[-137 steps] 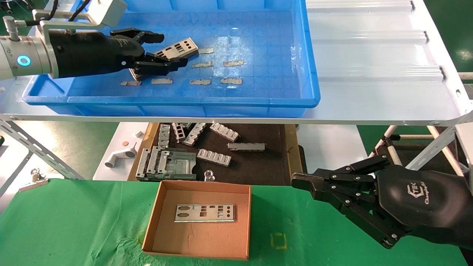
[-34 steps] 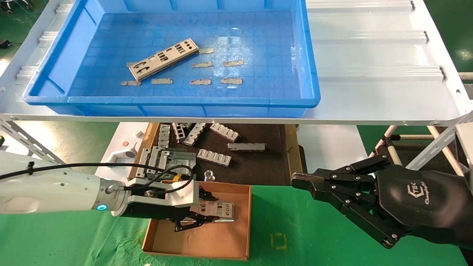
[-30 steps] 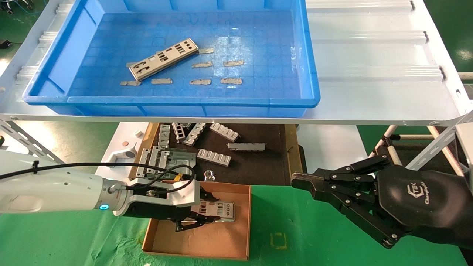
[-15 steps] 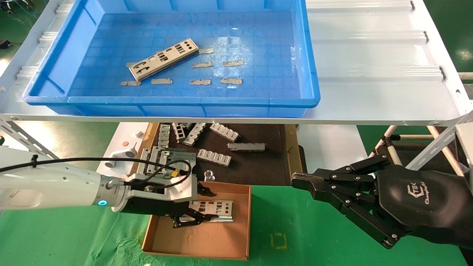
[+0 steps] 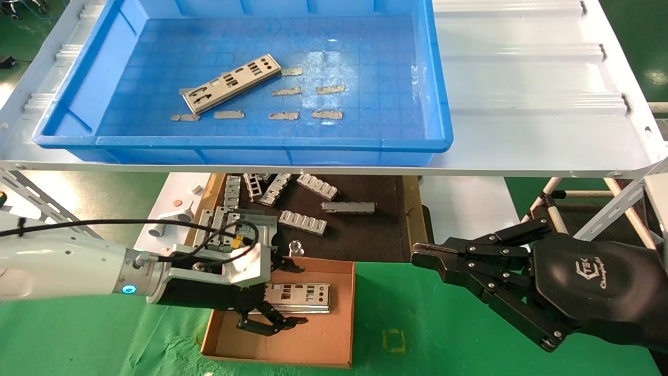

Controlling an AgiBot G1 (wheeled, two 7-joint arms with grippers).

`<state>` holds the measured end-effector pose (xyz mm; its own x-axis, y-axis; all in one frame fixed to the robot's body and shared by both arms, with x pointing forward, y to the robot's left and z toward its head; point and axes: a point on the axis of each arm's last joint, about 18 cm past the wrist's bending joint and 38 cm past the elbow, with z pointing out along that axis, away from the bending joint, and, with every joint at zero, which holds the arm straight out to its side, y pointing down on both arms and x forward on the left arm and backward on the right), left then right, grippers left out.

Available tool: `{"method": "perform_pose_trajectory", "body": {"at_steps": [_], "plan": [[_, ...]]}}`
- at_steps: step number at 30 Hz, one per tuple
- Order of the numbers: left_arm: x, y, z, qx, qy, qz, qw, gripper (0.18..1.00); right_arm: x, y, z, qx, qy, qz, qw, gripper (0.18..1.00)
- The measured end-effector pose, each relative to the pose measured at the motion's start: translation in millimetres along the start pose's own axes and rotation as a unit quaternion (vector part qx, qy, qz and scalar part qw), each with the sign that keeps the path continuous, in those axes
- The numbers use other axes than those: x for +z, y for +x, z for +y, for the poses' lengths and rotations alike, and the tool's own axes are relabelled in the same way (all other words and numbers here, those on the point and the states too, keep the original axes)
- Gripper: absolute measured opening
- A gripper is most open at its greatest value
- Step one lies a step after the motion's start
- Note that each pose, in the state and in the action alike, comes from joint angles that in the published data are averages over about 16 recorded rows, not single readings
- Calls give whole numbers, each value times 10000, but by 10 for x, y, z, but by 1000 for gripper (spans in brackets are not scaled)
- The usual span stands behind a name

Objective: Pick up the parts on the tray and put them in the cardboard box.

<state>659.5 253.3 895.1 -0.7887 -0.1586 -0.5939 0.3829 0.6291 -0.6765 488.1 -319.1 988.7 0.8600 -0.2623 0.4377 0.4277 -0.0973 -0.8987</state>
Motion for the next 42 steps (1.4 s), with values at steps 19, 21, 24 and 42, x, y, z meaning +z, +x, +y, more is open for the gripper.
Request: {"method": "perform_pose_trajectory", "body": {"at_steps": [19,21,24,42], "plan": [[-452,201,-367,-606,1295,-93,9897,983,0,0,0,0,0,0,10000,393],[-514,224,-407,-645,1414,-95,9878,991,0,0,0,0,0,0,10000,423],[-611,260,-466,-695,1585,-96,9849,996,0,0,0,0,0,0,10000,498],[-1241,539,-823,-780,2402,1,9676,1001,0,0,0,0,0,0,10000,883]]}}
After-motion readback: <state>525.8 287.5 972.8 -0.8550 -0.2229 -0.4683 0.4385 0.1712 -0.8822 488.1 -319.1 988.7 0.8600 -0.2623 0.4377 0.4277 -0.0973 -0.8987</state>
